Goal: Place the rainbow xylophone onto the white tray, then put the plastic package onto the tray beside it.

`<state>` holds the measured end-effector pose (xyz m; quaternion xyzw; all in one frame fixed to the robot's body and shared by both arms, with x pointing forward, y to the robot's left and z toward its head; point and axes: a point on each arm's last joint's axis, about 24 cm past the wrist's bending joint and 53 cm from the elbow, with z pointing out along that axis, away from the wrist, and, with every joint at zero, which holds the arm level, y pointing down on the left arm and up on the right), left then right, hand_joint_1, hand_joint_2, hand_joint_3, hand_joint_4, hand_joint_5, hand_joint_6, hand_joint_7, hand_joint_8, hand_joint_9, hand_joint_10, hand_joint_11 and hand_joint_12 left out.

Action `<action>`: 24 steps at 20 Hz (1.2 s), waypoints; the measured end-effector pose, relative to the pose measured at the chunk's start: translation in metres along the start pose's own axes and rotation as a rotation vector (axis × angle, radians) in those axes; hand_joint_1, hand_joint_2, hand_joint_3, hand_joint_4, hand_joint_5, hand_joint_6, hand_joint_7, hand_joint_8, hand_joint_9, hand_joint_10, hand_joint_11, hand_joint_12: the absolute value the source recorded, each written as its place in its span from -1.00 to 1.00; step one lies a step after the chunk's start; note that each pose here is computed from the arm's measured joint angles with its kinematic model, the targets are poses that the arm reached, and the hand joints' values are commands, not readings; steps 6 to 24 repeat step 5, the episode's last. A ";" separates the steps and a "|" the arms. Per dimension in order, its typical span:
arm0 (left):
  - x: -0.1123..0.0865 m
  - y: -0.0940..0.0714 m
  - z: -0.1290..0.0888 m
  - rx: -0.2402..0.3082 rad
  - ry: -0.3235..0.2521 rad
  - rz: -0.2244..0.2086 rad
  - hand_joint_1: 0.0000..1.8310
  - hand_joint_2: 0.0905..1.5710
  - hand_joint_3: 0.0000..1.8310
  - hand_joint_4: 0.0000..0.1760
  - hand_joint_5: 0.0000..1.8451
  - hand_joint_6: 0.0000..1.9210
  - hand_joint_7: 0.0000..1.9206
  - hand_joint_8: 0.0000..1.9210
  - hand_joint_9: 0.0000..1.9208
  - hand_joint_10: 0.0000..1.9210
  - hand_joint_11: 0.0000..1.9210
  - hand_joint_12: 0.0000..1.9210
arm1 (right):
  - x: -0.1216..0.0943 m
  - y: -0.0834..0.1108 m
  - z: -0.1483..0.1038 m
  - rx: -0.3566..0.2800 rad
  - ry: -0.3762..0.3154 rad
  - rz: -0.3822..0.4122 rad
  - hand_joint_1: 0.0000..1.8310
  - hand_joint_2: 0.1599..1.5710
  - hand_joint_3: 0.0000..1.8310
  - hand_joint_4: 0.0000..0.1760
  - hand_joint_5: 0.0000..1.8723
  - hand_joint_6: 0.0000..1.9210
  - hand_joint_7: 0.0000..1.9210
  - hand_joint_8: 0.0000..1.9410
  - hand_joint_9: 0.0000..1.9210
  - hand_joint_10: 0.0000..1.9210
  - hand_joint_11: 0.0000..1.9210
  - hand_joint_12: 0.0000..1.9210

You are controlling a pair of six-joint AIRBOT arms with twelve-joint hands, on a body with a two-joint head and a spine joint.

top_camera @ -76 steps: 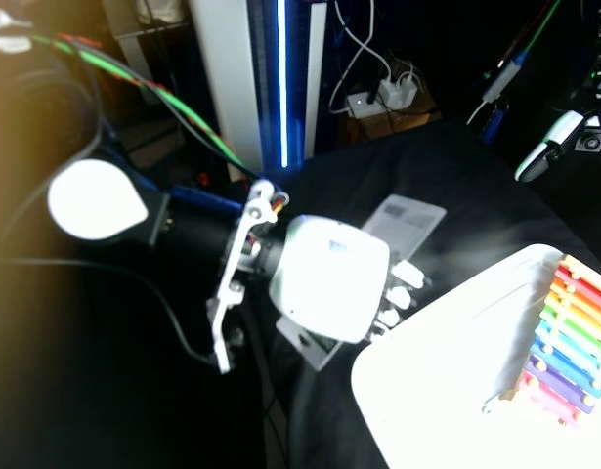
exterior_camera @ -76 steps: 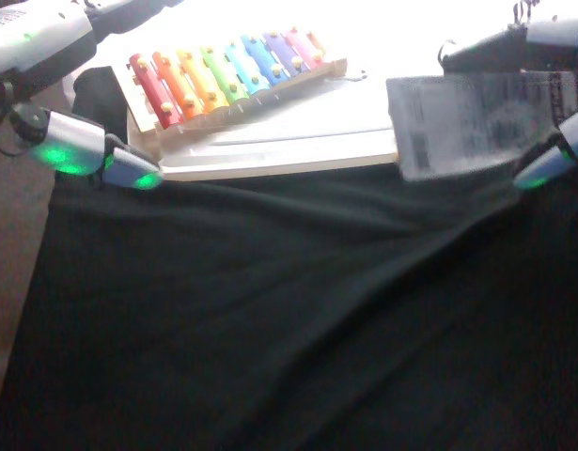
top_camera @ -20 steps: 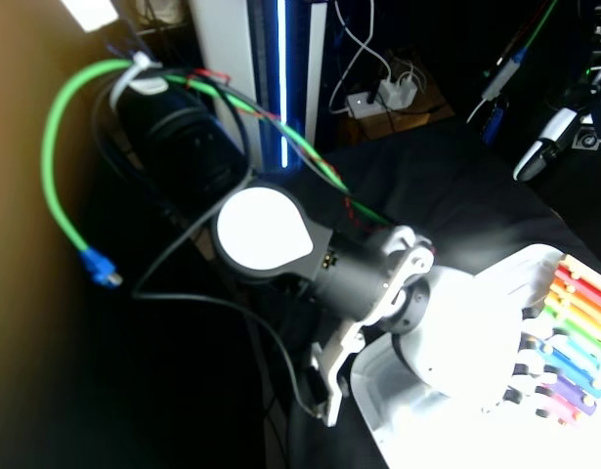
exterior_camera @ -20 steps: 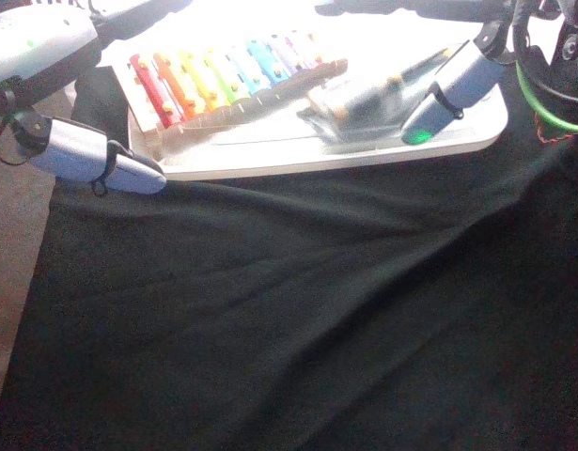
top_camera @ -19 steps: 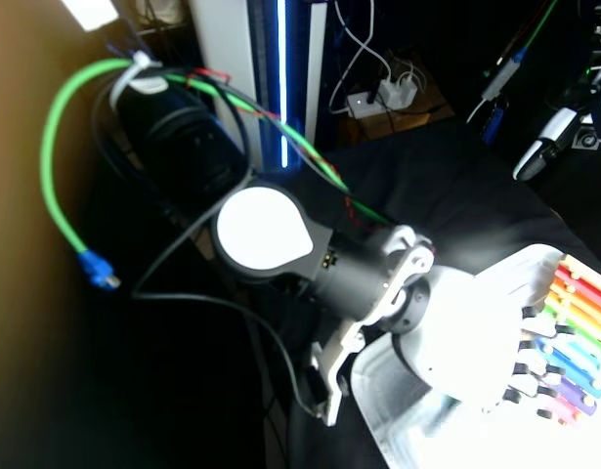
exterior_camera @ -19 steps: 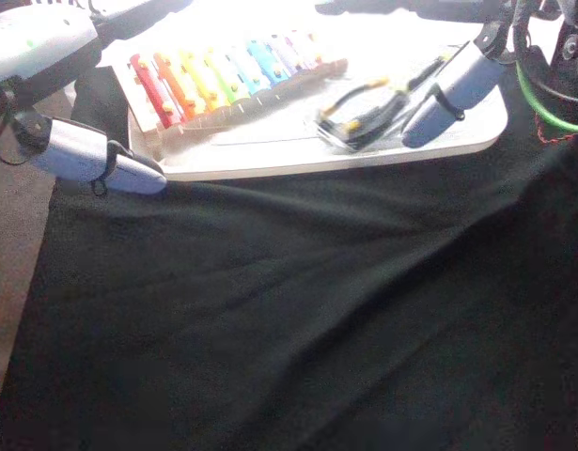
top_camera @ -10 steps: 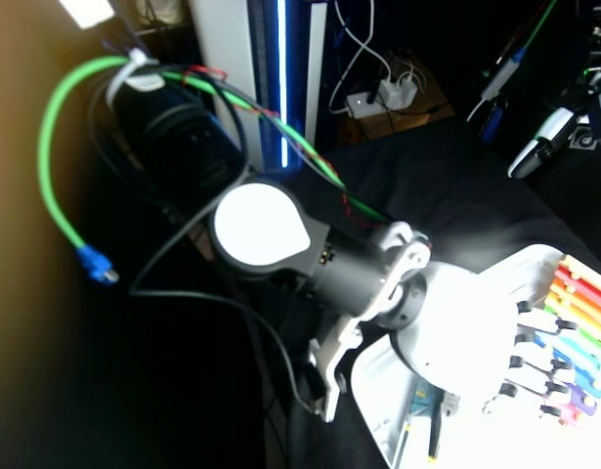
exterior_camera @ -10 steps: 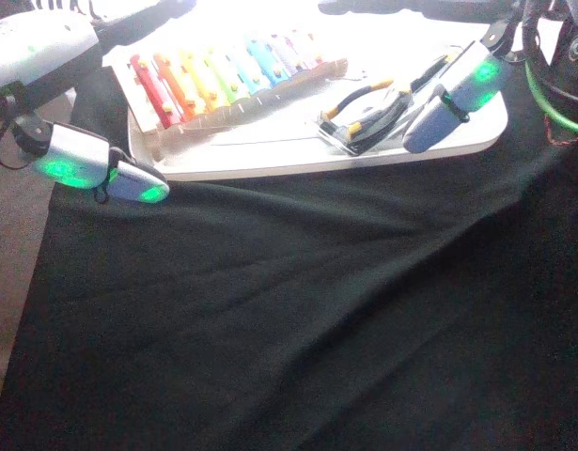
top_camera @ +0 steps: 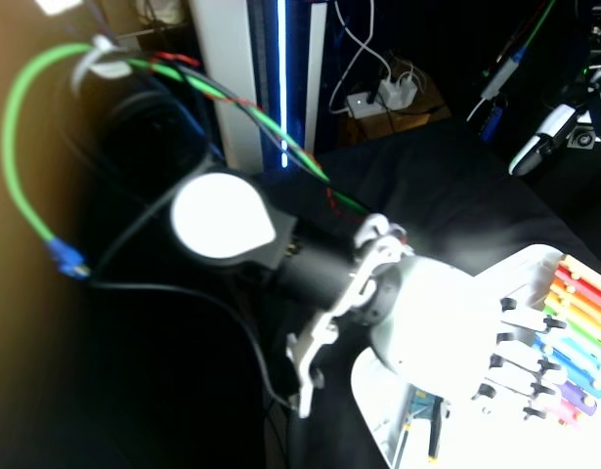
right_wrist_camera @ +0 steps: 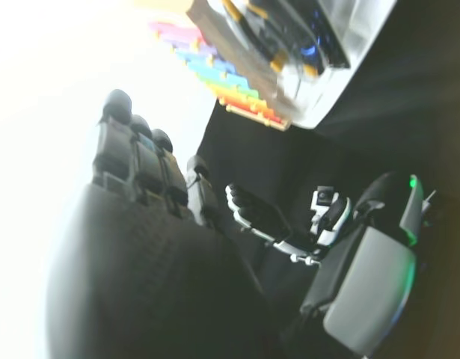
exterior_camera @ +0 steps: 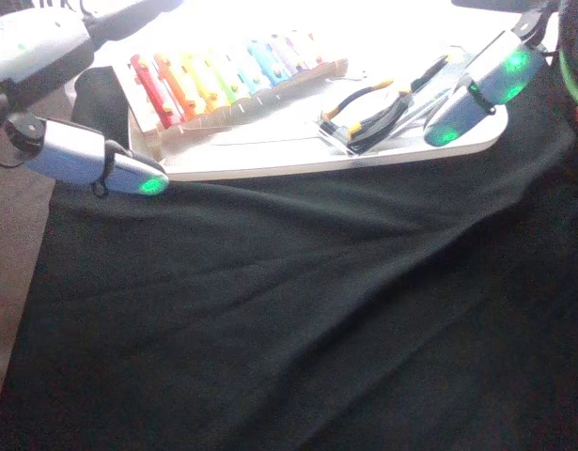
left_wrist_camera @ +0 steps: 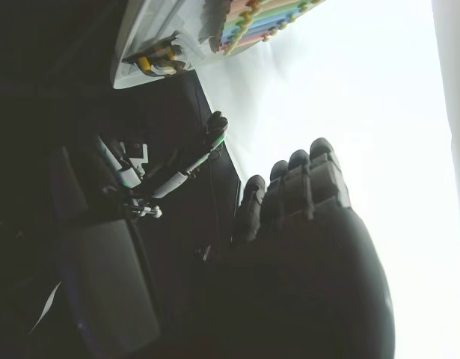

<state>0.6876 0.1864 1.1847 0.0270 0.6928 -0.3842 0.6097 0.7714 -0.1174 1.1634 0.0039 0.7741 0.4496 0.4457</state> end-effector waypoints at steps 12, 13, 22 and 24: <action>-0.007 0.000 -0.005 0.001 -0.023 -0.013 0.08 -0.07 -1.00 -0.06 -1.00 -1.00 -1.00 -1.00 -1.00 -1.00 -1.00 -1.00 | -0.018 0.012 -0.019 -0.040 -0.068 0.002 -0.21 -0.39 -1.00 1.00 -1.00 -1.00 -1.00 -1.00 -1.00 -1.00 -1.00 -0.67; -0.007 0.000 -0.005 0.001 -0.023 -0.013 0.08 -0.07 -1.00 -0.06 -1.00 -1.00 -1.00 -1.00 -1.00 -1.00 -1.00 -1.00 | -0.018 0.012 -0.019 -0.040 -0.068 0.002 -0.21 -0.39 -1.00 1.00 -1.00 -1.00 -1.00 -1.00 -1.00 -1.00 -1.00 -0.67; -0.007 0.000 -0.005 0.001 -0.023 -0.013 0.08 -0.07 -1.00 -0.06 -1.00 -1.00 -1.00 -1.00 -1.00 -1.00 -1.00 -1.00 | -0.018 0.012 -0.019 -0.040 -0.068 0.002 -0.21 -0.39 -1.00 1.00 -1.00 -1.00 -1.00 -1.00 -1.00 -1.00 -1.00 -0.67; -0.007 0.000 -0.005 0.001 -0.023 -0.013 0.08 -0.07 -1.00 -0.06 -1.00 -1.00 -1.00 -1.00 -1.00 -1.00 -1.00 -1.00 | -0.018 0.012 -0.019 -0.040 -0.068 0.002 -0.21 -0.39 -1.00 1.00 -1.00 -1.00 -1.00 -1.00 -1.00 -1.00 -1.00 -0.67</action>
